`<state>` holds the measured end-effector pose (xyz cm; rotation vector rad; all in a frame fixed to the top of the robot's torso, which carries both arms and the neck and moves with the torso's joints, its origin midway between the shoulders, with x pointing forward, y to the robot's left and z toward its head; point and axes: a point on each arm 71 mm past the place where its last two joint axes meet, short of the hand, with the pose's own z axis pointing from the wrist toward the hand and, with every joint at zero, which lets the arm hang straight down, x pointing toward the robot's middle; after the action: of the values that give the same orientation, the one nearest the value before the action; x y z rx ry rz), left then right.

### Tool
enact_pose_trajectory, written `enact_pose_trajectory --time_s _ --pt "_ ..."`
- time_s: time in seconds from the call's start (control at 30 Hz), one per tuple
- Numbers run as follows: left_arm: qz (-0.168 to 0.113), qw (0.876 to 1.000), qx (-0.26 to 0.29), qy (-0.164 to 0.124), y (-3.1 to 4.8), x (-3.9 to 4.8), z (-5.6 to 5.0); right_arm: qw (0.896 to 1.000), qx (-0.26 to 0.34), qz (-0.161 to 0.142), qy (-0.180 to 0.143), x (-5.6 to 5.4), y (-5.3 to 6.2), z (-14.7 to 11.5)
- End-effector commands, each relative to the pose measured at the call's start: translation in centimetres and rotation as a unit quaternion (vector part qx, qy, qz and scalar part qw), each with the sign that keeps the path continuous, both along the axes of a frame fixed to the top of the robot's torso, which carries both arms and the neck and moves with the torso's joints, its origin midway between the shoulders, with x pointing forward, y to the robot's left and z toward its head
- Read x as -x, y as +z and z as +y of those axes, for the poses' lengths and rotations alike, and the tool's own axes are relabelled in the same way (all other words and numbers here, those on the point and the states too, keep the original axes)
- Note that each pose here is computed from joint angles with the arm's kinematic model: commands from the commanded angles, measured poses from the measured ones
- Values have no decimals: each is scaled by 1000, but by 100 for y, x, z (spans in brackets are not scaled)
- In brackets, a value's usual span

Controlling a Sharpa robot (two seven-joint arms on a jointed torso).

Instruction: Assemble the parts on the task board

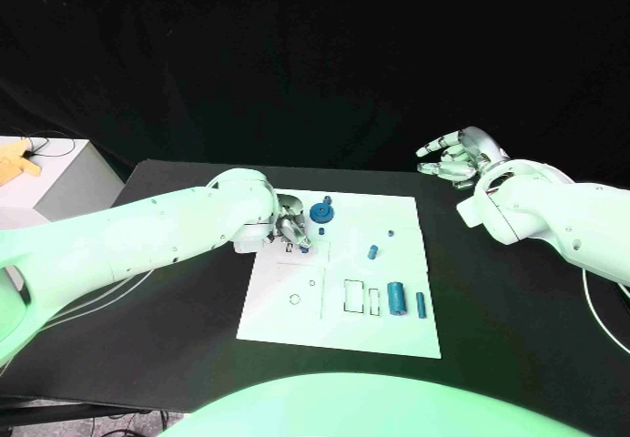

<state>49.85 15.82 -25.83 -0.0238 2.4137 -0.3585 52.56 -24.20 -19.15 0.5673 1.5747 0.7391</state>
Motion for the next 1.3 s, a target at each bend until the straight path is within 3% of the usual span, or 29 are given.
enact_pose_trajectory --time_s 0.03,0.67,1.3 --pt "9 1000 4 -5 -8 13 -12 1000 2 3 7 4 -6 11" --pt "5 1000 -5 -5 -10 -3 23 1000 2 4 7 6 -11 10" --pt "4 1000 -4 -7 -8 -8 -18 1000 2 6 9 8 -19 16"
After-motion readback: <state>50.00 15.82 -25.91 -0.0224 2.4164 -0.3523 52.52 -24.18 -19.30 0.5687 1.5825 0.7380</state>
